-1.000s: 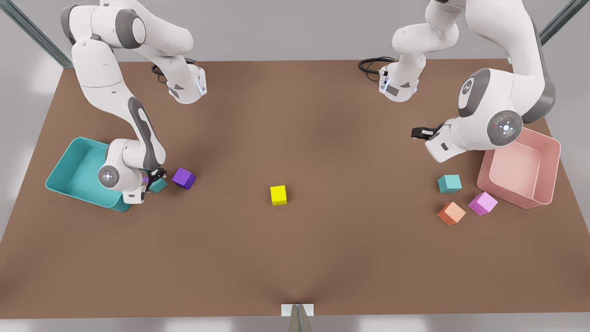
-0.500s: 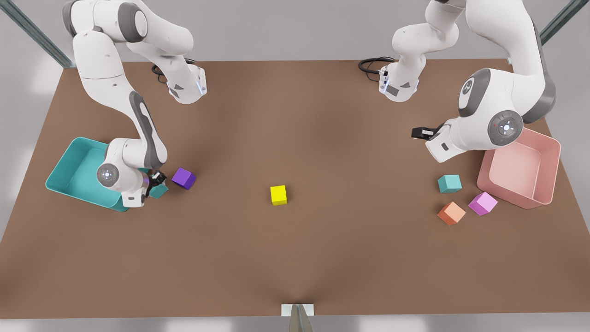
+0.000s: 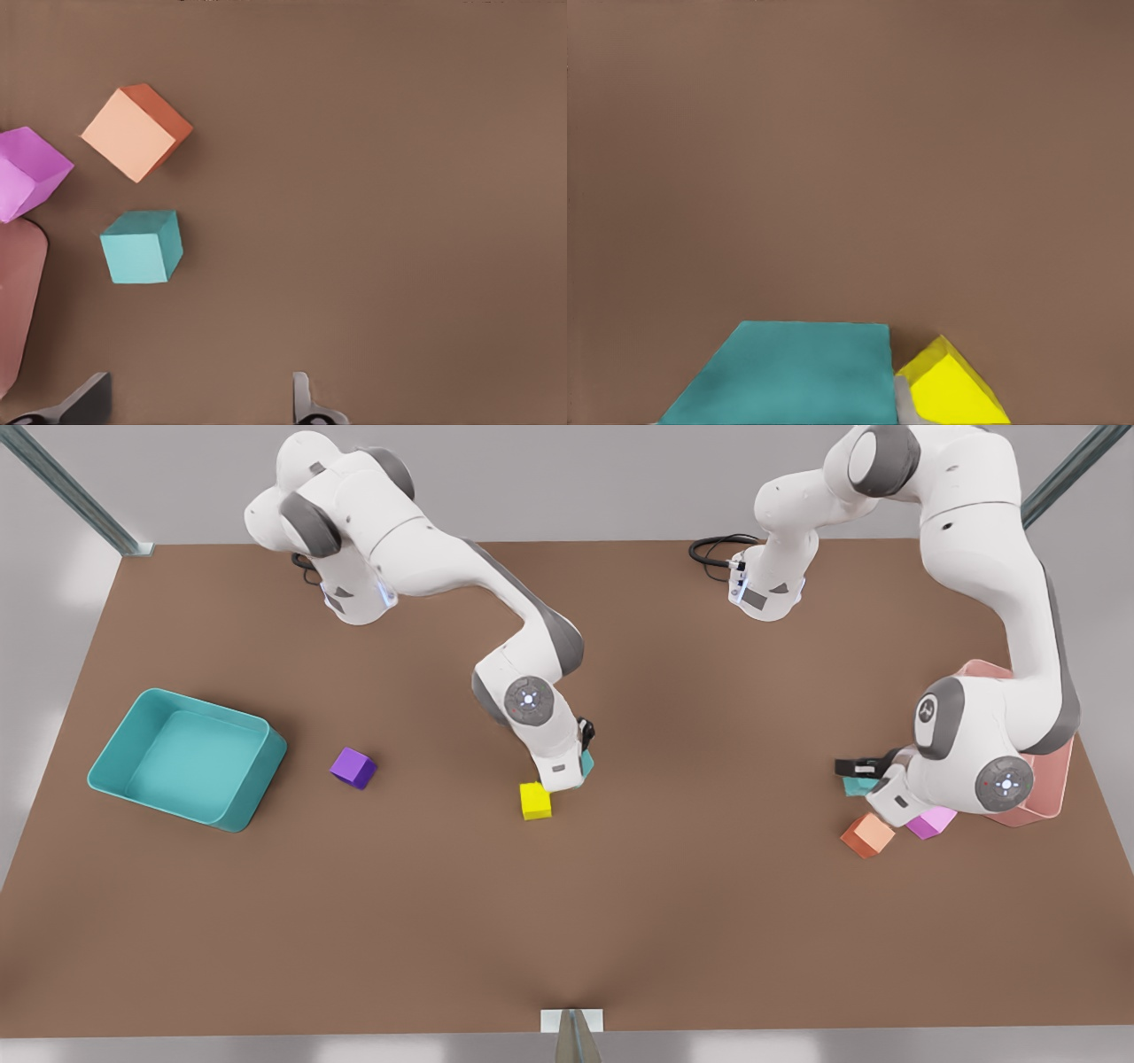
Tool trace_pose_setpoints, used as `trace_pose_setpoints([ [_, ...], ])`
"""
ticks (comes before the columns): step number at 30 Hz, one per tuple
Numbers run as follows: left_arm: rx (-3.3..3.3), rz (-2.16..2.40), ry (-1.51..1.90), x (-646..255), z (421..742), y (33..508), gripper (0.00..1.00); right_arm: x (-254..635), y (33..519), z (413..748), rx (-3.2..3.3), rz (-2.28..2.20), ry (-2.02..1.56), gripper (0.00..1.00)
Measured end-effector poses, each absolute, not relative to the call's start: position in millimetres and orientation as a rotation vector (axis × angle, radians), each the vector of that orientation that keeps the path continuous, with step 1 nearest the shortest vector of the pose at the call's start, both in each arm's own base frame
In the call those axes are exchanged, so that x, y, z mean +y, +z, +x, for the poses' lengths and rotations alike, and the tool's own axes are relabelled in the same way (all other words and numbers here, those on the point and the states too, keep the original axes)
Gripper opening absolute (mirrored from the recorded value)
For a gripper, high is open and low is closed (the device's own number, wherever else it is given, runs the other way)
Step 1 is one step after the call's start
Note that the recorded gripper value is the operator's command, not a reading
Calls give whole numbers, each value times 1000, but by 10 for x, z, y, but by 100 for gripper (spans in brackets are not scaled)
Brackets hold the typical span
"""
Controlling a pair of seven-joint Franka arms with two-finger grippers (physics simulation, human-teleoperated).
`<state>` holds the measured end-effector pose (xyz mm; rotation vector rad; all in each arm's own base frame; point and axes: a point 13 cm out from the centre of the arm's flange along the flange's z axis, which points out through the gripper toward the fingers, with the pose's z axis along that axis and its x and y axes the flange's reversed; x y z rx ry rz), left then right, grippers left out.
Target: Stack the two blue cubes on top of each other
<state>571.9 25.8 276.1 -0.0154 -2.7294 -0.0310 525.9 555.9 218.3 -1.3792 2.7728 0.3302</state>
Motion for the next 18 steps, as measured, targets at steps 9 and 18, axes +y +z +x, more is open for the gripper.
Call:
trace_pose_setpoints([
  [9,-2794,-92,-27,1253,5643,1764,100,5969,1115,5116,2992,-737,239,58],
  [18,-2854,-369,44,1411,5319,1311,100,5846,781,5412,3007,-244,216,100],
])
